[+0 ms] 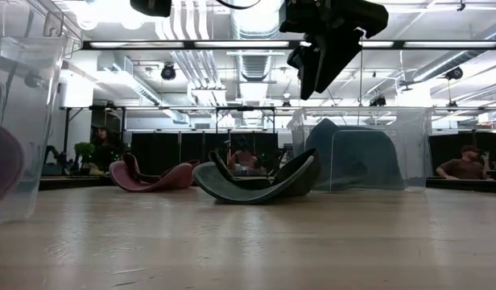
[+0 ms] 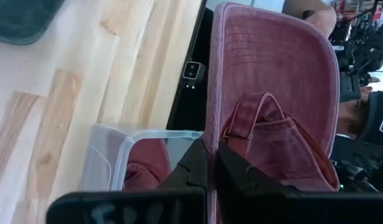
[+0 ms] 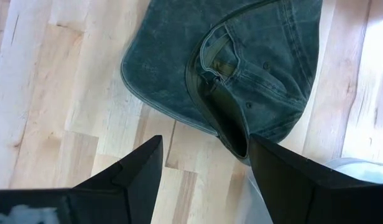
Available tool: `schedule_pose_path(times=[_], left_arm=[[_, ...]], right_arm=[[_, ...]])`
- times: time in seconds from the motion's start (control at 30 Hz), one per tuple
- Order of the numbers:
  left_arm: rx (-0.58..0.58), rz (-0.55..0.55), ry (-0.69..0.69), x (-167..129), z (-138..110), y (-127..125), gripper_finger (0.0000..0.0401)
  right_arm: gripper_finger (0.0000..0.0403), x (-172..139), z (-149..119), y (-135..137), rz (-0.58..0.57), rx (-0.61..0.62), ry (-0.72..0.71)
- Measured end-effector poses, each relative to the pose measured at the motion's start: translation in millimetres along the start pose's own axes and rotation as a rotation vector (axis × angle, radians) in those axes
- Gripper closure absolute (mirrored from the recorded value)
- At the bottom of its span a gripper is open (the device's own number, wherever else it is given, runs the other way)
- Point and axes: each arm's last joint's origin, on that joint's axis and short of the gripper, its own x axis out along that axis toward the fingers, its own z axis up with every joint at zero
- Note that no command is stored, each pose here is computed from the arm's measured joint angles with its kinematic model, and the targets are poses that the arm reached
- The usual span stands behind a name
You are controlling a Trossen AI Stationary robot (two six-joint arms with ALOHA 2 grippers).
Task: Pick & Place hat
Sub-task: Put the bottom dark red cap into the bottom transparent bin
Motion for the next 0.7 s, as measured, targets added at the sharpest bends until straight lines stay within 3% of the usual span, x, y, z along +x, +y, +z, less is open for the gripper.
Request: schedule_pose_path(times=[0.3,0.7], left_arm=[[-0.016,0.016,0.011,3.7,-1.8,-2.5,0.0394],[-0.058,0.341,0.078,43.6,-30.6,-26.8,0.0394]], right_arm=[[0.0175,0.0,0.1,0.0,0.000,-0.001,-0.001],[0.0175,9.6,-6.7,1.3,0.010,-0.002,0.035]])
